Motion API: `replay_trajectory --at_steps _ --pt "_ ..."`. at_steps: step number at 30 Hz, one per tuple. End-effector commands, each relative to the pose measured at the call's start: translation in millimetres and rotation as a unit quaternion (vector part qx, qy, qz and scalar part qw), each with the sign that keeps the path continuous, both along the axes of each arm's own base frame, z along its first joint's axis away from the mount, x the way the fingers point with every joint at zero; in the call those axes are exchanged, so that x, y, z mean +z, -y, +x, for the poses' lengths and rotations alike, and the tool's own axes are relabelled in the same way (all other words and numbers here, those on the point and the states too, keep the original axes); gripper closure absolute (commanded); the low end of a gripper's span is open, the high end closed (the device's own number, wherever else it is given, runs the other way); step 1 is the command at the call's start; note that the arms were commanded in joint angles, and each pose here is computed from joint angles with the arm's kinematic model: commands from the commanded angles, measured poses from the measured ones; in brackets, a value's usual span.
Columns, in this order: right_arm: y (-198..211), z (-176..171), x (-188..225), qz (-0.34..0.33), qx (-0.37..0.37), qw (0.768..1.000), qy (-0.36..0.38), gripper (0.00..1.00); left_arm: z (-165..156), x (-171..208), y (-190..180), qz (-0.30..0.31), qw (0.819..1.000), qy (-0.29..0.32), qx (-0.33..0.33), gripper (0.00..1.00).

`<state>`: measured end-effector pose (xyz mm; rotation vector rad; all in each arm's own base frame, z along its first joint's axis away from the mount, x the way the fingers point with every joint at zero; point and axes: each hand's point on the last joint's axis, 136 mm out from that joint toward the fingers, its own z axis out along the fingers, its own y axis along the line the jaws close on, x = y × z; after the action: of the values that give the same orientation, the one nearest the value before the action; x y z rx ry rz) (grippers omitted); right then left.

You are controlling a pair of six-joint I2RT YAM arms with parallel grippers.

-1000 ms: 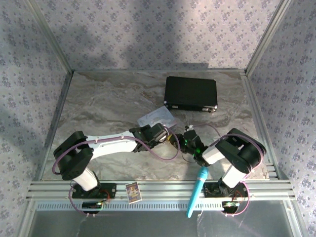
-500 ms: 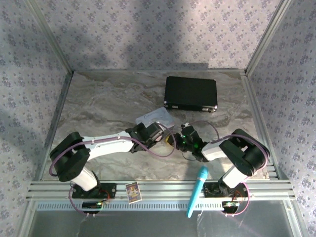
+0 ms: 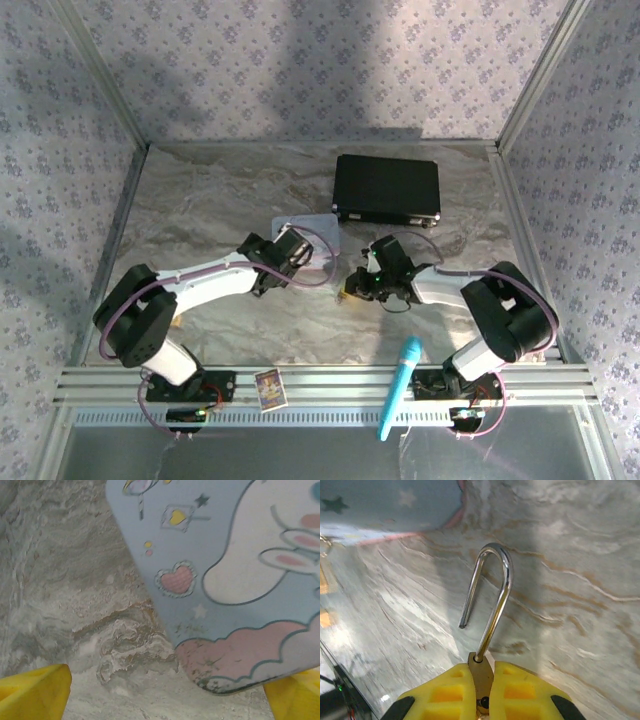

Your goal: Unlock the padlock with the key

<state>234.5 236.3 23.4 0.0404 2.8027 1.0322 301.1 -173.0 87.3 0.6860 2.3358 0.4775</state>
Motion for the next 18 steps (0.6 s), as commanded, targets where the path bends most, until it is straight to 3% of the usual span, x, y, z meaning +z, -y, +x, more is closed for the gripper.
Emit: replay_trajectory --at_steps 1,6,12,18 --pt "56 -66 -40 -0.126 0.054 0.982 -0.131 0.88 -3 12 0 -0.04 0.999 0.017 0.013 0.01" --pt "73 -57 -32 -0.164 0.055 0.977 -0.124 0.79 -10 21 9 -0.1 0.995 0.016 0.004 0.0" --pt "73 -40 -16 -0.179 0.059 0.977 -0.094 0.58 -15 44 11 -0.18 0.983 0.027 0.008 0.0" --pt "80 -16 12 -0.235 0.057 0.97 -0.026 0.3 -15 77 0 -0.331 0.941 0.064 0.036 0.0"
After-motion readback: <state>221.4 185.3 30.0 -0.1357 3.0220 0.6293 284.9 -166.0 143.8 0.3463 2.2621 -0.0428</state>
